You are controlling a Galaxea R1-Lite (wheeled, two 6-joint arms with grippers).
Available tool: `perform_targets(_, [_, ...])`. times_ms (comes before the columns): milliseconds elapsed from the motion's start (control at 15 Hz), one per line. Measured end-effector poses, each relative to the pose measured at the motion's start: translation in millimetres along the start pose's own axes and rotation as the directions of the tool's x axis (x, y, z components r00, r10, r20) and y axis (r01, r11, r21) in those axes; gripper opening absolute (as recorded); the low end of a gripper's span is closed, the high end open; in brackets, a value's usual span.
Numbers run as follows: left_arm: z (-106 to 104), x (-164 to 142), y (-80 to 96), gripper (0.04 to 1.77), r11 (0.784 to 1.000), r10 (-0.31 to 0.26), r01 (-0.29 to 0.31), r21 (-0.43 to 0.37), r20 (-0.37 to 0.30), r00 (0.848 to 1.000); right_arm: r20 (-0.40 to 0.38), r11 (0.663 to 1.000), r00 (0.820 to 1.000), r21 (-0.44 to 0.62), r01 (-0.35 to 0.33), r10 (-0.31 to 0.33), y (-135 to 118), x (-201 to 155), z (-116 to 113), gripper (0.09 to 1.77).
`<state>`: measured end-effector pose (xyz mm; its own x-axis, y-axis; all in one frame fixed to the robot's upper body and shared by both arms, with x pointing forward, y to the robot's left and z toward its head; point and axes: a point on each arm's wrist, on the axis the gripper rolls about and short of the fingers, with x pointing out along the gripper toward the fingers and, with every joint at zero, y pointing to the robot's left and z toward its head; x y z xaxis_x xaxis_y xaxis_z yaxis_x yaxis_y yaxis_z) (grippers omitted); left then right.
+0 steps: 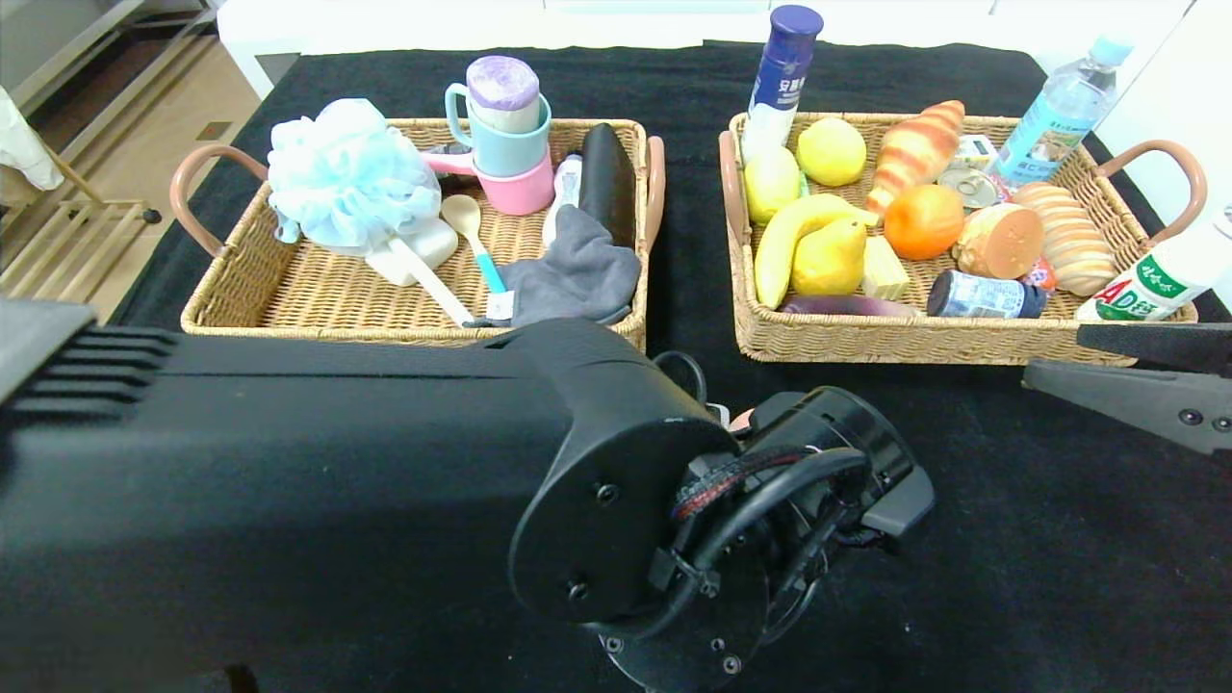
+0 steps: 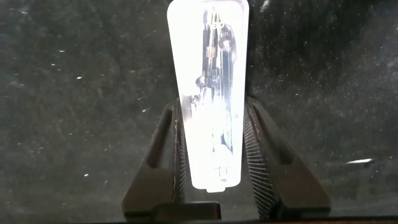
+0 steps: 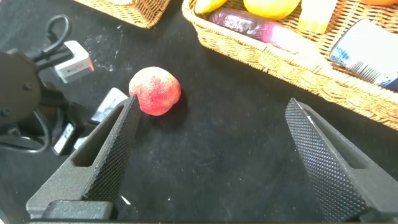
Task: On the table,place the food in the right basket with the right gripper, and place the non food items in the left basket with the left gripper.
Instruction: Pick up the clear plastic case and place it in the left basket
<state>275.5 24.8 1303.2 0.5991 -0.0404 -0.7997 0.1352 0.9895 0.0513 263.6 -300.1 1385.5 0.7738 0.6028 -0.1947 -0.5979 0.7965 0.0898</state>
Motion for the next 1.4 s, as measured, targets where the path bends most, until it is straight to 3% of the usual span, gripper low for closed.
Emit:
perform_targets(467, [6,-25,21.9,0.64,0.994,-0.004,0.003,0.107,0.013,1.0,-0.002,1.0,1.0,0.001,-0.001,0.001,0,0,-1,1.71])
perform_targets(800, [16,-52,52.8,0.64,0.973,-0.03,0.017,0.229,0.054,0.998,0.003,1.0,1.0,-0.002,-0.002,0.002,1,-1,0,1.71])
perform_targets(1200, [44,-69,97.5,0.64,0.97,-0.049,0.018,0.243,0.123,0.991,0.009,1.0,1.0,-0.006,0.0,0.0,2,-3,1,1.71])
perform_targets(1400, [63,-79,120.7,0.64,0.972,-0.107,0.059,0.229,0.206,0.973,0.011,1.0,1.0,-0.006,0.0,0.0,2,-4,1,1.71])
